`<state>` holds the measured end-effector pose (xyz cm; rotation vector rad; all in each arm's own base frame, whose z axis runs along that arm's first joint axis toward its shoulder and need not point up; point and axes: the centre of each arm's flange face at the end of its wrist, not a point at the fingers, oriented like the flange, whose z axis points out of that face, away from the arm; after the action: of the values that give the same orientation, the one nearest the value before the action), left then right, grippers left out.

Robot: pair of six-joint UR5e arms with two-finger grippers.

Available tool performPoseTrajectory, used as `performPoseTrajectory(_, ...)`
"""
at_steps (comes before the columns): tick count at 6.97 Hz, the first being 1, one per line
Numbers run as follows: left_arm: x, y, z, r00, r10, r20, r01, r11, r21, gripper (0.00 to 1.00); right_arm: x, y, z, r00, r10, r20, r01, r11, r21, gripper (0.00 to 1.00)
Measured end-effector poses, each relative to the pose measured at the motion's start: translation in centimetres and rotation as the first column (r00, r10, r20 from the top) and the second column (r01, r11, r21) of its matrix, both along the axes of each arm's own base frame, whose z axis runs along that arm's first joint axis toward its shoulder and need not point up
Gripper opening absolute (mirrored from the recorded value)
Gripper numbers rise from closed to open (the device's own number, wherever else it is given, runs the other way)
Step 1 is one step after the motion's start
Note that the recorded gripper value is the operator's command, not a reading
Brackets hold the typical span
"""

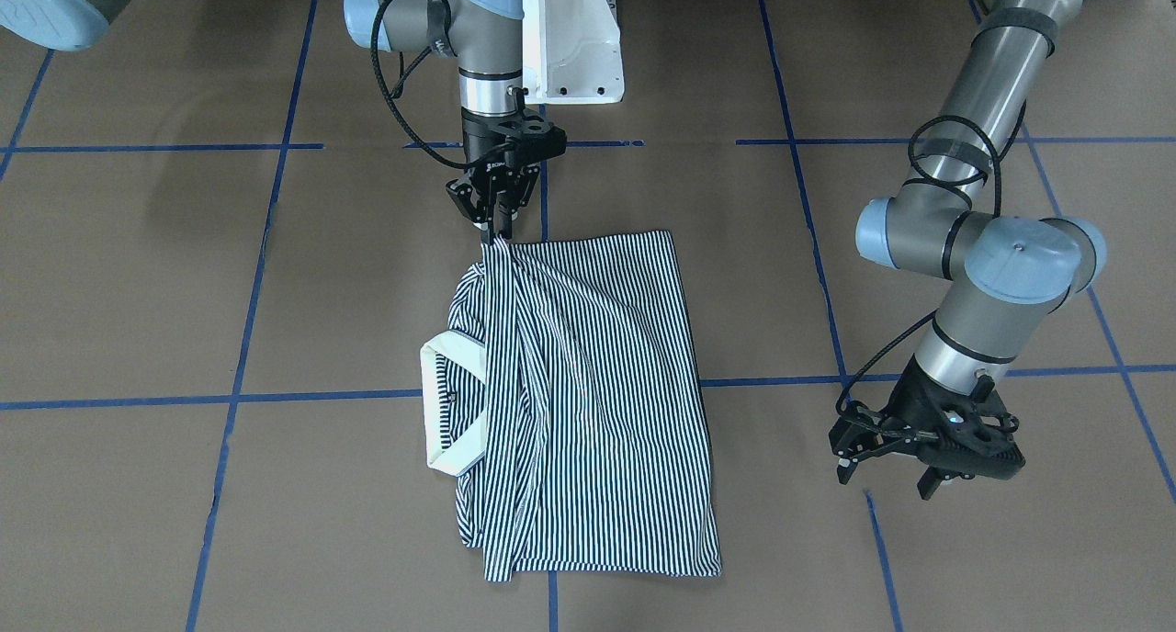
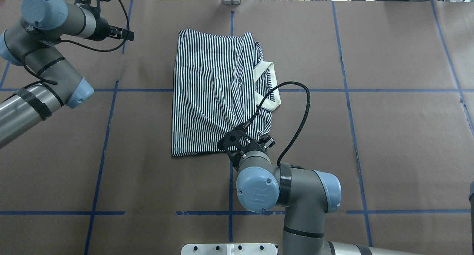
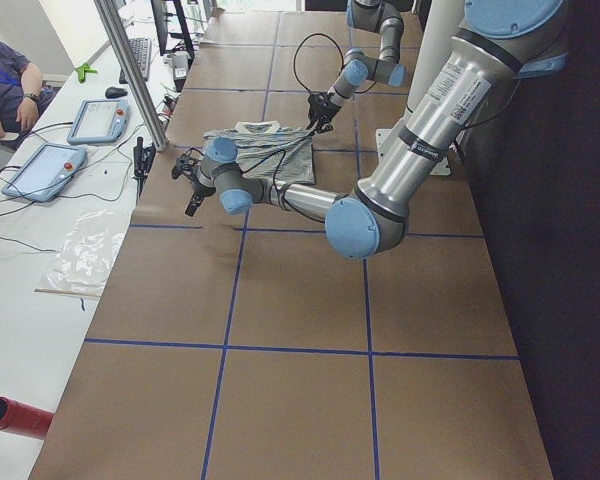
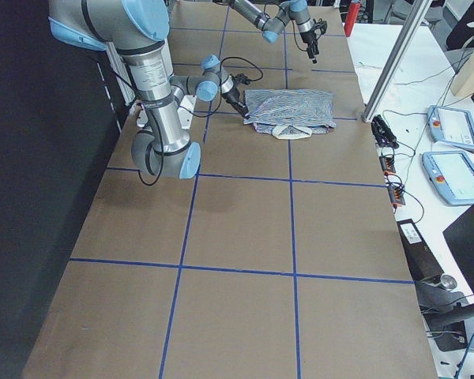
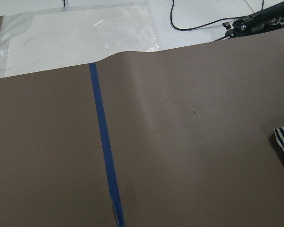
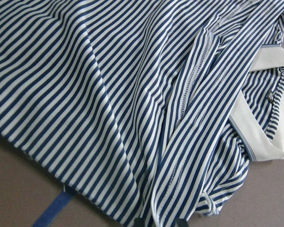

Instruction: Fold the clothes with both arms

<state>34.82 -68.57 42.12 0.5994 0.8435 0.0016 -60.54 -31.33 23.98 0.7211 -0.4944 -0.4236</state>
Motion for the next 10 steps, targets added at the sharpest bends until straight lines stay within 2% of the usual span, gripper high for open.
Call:
performPoseTrajectory(1, 0.0, 0.0, 0.0, 1.0, 0.001, -0.001, -0.001, 1.0, 0.0, 1.0, 0.0, 0.0, 0.0, 1.0, 0.0, 0.001, 0.0, 1.0, 0.0, 0.04)
performPoseTrajectory(2, 0.1, 0.0, 0.0, 1.0, 0.001, -0.001, -0.001, 1.0, 0.0, 1.0, 0.0, 0.0, -0.1, 1.0, -0.001, 0.01, 0.001, 1.0, 0.003, 0.0)
performPoseTrajectory(5, 0.2, 0.1, 0.0, 1.0, 0.001, -0.003, -0.001, 1.0, -0.003, 1.0, 1.3, -0.4, -0.2, 0.999, 0.015, 0.047, -0.015, 1.0, 0.008, 0.0)
performPoseTrajectory(6, 0.4, 0.2, 0.0, 1.0, 0.002, -0.005, -0.002, 1.0, -0.007, 1.0, 3.1, -0.3, 1.4, 0.998, 0.039, 0.052, -0.038, 0.999, -0.012, 0.0)
performPoseTrajectory(8, 0.9, 0.5, 0.0, 1.0, 0.005, -0.01, -0.005, 1.0, -0.014, 1.0, 6.5, 1.9, 5.5, 0.985, 0.139, 0.099, -0.126, 0.984, -0.125, 0.0)
performPoseTrajectory(9, 1.0, 0.5, 0.0, 1.0, 0.005, -0.01, -0.005, 1.0, -0.014, 1.0, 6.6, 3.3, 6.5, 0.976, 0.179, 0.122, -0.156, 0.971, -0.179, 0.62)
performPoseTrajectory(10, 1.0, 0.5, 0.0, 1.0, 0.005, -0.01, -0.006, 1.0, -0.014, 1.0, 6.2, 4.5, 6.9, 0.968, 0.207, 0.14, -0.174, 0.96, -0.22, 1.0)
